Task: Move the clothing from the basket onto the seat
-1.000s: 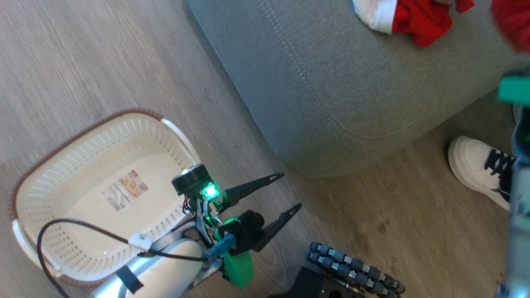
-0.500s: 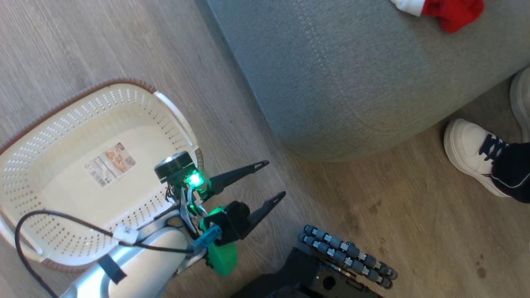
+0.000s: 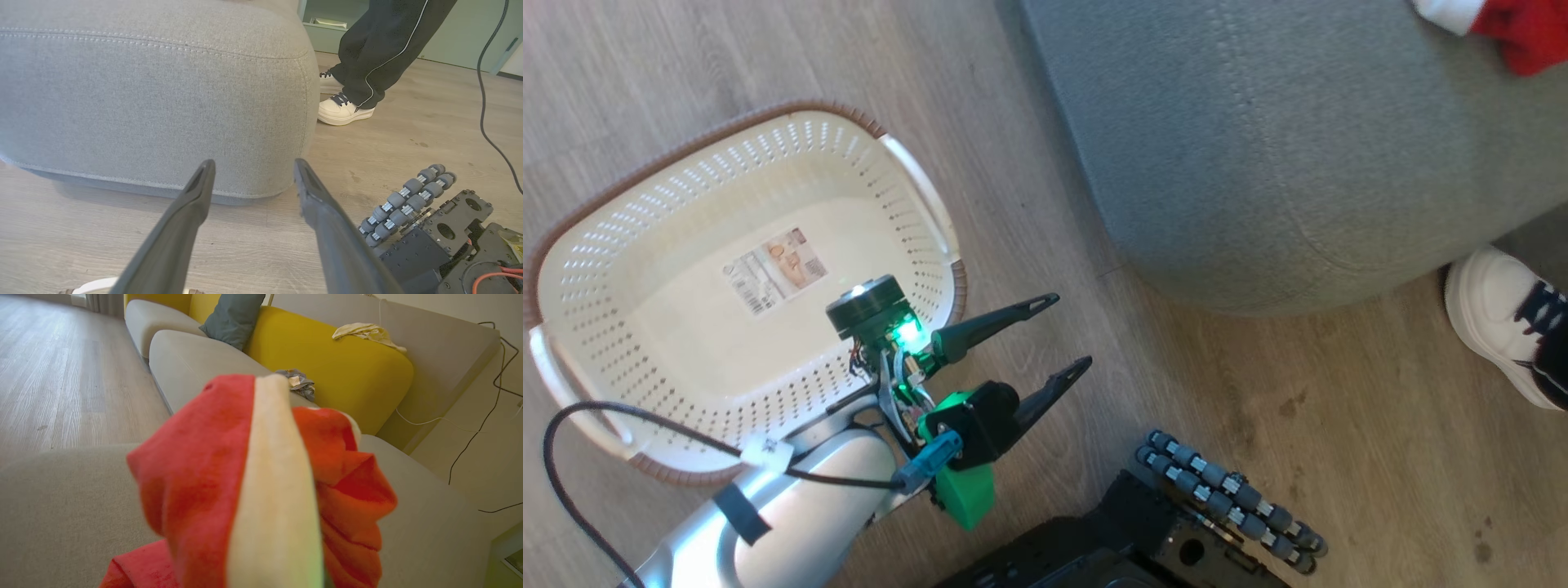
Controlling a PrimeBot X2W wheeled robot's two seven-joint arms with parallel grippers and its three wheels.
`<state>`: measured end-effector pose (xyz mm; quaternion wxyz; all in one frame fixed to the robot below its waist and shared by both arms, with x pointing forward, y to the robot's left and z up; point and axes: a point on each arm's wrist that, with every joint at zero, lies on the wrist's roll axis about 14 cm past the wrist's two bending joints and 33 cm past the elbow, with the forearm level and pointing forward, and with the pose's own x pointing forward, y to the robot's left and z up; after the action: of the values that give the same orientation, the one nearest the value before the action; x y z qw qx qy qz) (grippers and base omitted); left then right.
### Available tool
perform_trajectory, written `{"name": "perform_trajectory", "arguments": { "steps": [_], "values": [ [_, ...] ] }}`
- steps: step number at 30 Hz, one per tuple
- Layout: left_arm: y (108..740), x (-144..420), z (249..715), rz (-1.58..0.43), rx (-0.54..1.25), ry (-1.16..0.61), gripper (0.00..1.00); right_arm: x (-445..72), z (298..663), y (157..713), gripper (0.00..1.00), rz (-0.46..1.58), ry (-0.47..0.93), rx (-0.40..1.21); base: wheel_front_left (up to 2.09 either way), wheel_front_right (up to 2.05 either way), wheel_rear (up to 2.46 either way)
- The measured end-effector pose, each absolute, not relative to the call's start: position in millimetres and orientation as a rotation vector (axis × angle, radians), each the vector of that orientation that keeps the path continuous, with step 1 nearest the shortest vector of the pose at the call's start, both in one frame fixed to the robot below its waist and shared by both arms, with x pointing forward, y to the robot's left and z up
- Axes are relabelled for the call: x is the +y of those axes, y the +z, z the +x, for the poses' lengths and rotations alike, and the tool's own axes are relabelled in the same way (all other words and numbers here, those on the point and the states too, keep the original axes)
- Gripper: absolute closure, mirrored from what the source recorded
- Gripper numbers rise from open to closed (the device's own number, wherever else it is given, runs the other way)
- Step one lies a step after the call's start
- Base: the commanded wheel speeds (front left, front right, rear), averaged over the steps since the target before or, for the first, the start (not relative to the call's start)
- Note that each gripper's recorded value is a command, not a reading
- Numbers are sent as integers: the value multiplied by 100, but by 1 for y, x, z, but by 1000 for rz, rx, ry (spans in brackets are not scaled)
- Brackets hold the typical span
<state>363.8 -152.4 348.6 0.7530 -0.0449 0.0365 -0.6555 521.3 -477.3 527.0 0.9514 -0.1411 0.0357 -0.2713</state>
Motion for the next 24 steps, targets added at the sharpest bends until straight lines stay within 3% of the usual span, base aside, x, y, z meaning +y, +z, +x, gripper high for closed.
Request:
{"name": "perform_trajectory", "arguments": {
  "steps": [11,18,19,20,21,24],
  "values": [
    [330,-138,378,-98,118,-1363,0,-472,518,424,100,-241,-549,354,0,0,0],
    [334,-137,390,-86,87,-1337,0,-469,517,413,100,-243,-544,387,0,0,0],
    [335,-137,391,-83,82,-1335,0,-469,517,414,93,-244,-543,385,0,0,0],
    [336,-137,392,-81,80,-1333,0,-469,518,415,61,-247,-542,383,0,0,0],
    [337,-138,392,-79,77,-1333,0,-469,518,418,0,-252,-541,380,0,0,0],
    [342,-139,392,-75,64,-1335,0,-467,519,424,0,-258,-532,370,0,0,0]
  ]
}}
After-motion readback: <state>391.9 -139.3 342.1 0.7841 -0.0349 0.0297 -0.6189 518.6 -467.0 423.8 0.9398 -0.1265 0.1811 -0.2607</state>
